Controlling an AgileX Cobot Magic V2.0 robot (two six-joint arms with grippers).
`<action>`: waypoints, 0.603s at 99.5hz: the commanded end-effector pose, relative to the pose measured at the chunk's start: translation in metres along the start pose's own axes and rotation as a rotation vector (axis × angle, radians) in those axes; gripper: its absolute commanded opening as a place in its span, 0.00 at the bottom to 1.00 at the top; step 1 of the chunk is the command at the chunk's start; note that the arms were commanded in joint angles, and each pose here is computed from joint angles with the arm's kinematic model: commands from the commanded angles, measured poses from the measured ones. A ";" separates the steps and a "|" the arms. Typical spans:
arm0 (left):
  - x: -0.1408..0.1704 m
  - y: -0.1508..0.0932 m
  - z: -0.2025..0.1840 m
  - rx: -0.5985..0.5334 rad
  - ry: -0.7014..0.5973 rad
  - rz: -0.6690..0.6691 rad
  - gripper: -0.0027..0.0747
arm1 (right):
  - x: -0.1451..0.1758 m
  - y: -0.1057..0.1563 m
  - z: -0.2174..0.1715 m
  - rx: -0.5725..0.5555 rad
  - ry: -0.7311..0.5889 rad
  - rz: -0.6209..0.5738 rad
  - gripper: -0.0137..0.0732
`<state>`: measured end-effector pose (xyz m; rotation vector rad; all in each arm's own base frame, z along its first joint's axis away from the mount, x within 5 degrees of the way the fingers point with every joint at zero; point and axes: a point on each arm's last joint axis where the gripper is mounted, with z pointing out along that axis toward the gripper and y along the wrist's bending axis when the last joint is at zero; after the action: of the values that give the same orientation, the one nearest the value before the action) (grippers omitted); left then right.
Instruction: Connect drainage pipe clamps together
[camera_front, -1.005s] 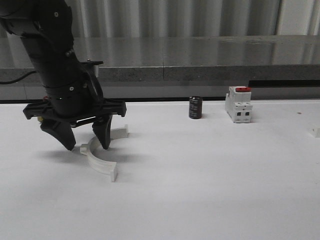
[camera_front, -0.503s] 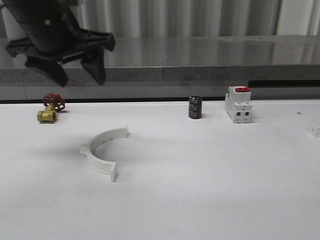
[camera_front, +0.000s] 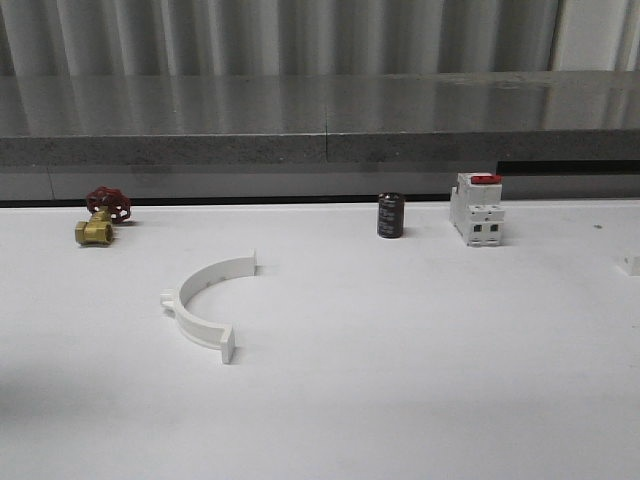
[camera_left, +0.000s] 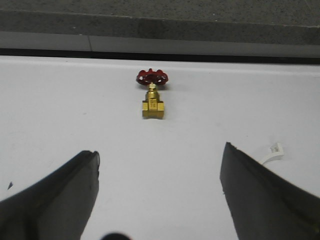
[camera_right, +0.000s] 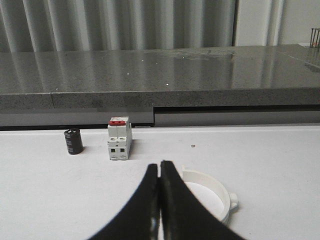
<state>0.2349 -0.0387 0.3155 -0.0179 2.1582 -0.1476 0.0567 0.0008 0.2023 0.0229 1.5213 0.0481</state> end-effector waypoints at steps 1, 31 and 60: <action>-0.001 0.005 -0.029 0.016 -0.142 -0.001 0.68 | -0.015 0.001 -0.003 -0.013 -0.122 -0.005 0.08; 0.042 0.015 -0.096 0.044 -0.305 -0.031 0.63 | -0.015 0.001 -0.003 -0.013 -0.122 -0.005 0.08; 0.075 0.021 -0.124 0.052 -0.380 -0.036 0.42 | -0.016 0.001 -0.003 -0.013 -0.125 -0.005 0.08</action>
<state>0.0976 -0.0110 0.3110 -0.0506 1.8580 -0.1854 0.0567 0.0008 0.2023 0.0229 1.5213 0.0481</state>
